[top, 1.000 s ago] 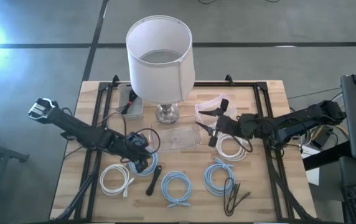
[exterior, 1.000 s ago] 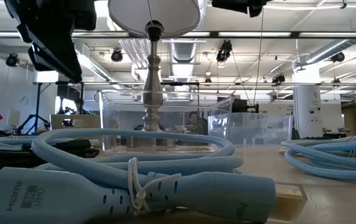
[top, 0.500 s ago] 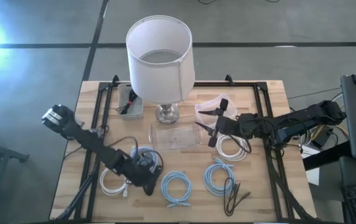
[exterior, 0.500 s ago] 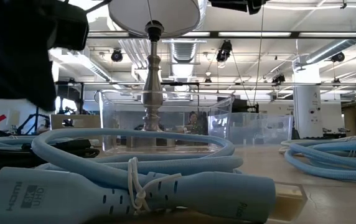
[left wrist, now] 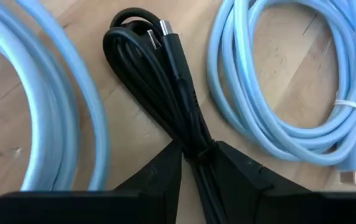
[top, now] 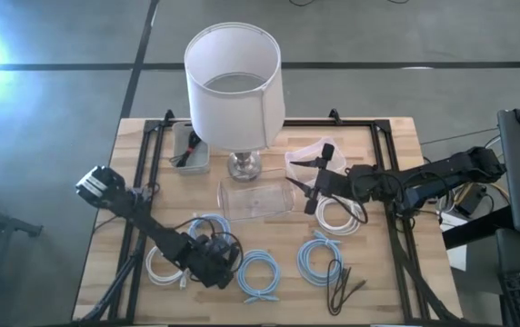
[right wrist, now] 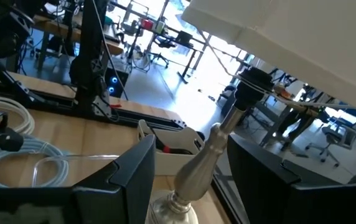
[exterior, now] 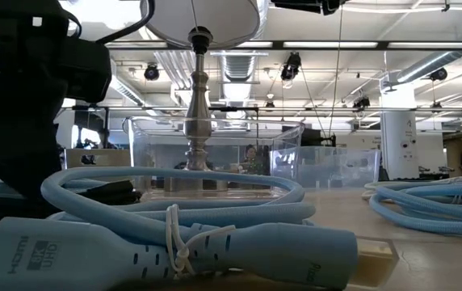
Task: Pick & Place USB Port
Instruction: Put the left black usb cable into the gray bin
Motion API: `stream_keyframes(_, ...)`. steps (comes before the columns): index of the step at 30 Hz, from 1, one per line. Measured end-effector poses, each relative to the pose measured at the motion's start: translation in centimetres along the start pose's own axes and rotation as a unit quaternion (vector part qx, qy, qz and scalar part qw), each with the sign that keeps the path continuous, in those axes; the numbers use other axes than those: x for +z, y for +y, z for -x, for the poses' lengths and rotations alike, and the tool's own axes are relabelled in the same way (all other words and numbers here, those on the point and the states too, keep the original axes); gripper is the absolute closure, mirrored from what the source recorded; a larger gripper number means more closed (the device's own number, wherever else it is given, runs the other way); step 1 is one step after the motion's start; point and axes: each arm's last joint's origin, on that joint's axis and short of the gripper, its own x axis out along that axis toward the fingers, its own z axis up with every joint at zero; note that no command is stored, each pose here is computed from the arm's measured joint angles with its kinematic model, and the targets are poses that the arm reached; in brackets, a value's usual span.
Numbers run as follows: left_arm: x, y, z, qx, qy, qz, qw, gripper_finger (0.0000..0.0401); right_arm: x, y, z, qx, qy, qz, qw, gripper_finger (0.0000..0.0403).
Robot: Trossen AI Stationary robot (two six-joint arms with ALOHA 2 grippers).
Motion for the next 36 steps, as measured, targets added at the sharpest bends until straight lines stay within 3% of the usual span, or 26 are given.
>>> stream_keyframes(5, 0.1, -0.1, 0.1, 0.000, 0.000, 0.004, 1.000, 0.0316, 0.0, 0.0, 0.0, 0.000, 0.000, -0.014, 1.000, 0.0206)
stream_keyframes(12, 0.0, 0.0, 0.0, 0.003, 0.008, 0.008, 1.000, 0.0389, 0.0, 0.0, 0.0, 0.001, 0.002, -0.017, 1.000, 0.0206)
stream_keyframes(21, 0.3, -1.1, 0.5, -0.013, 0.011, 0.002, 1.000, 0.0384, -0.1, 0.0, 0.0, 0.002, 0.003, -0.017, 1.000, 0.0206)
stream_keyframes(25, 0.3, -1.5, 0.6, -0.021, 0.016, -0.004, 1.000, 0.0359, 0.0, 0.0, 0.0, -0.001, -0.003, 0.018, 1.000, 0.0206)
stream_keyframes(36, 0.1, -2.5, 1.1, -0.050, 0.078, -0.003, 0.996, 0.0227, 0.5, -0.2, 0.0, -0.003, -0.009, 0.030, 0.999, 0.0206)
